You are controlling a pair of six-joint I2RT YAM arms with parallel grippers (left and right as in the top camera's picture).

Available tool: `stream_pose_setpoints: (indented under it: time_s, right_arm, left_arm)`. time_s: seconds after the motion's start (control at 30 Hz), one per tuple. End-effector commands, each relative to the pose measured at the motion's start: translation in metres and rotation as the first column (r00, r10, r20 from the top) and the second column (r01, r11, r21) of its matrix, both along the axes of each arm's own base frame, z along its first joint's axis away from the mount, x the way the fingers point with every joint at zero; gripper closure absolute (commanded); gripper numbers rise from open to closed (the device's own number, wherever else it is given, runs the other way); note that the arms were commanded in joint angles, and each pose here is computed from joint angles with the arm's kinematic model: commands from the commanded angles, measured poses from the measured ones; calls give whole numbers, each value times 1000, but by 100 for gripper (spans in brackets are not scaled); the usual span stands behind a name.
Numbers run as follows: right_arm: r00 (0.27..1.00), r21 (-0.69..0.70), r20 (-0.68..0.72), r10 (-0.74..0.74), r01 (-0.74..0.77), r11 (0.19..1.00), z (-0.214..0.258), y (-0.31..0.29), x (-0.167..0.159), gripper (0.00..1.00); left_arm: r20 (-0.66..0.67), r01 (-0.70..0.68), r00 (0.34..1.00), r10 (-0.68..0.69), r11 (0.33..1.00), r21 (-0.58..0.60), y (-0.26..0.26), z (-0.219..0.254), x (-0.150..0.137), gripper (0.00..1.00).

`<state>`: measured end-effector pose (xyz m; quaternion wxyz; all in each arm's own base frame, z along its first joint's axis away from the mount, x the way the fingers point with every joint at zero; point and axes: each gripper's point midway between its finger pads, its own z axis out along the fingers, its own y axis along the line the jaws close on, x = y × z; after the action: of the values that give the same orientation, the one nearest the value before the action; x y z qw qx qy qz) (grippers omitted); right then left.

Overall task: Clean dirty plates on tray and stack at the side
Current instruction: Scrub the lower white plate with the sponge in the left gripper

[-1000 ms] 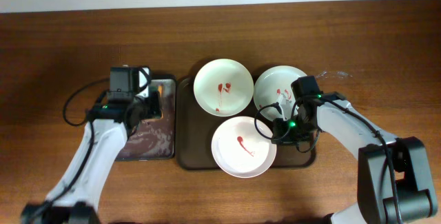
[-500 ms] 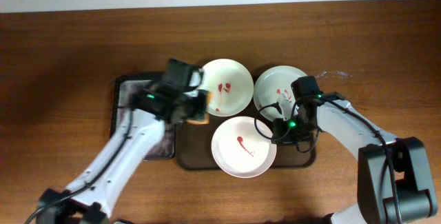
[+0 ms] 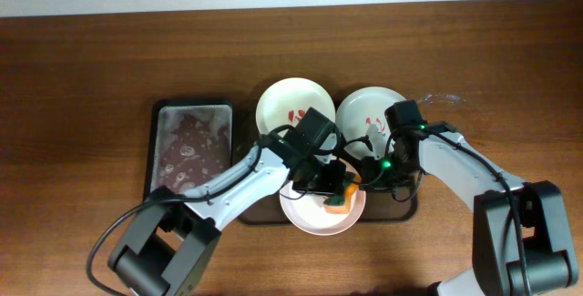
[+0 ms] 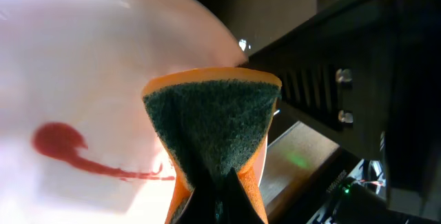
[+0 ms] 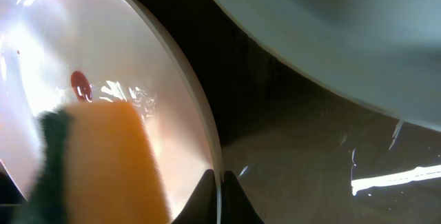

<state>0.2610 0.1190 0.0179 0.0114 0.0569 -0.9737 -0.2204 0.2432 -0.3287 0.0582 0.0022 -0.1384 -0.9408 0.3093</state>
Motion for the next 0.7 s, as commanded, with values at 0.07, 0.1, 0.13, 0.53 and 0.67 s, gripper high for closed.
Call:
stream_pose_setpoints:
  time_s: [0.07, 0.1, 0.13, 0.53, 0.67]
  right_arm:
    - [1000, 17, 4, 8, -8, 1000, 3, 6, 3, 96]
    - [1000, 17, 4, 8, -8, 1000, 3, 6, 3, 96]
    - [1000, 17, 4, 8, -8, 1000, 3, 6, 3, 96]
    - [1000, 17, 4, 8, -8, 1000, 3, 6, 2, 96]
    - [1000, 17, 4, 8, -8, 1000, 3, 6, 3, 96]
  left_arm:
    - [-62, 0, 998, 2, 999, 40, -1, -26, -5, 100]
    - [-49, -10, 999, 13, 998, 70, 3, -32, -2, 100]
    - [-24, -25, 999, 28, 994, 108, 9, -36, 2, 100]
    - [373, -202, 927, 40, 891, 407, 70, -28, 69, 100]
    - [293, -171, 956, 27, 861, 479, 88, -29, 47, 100]
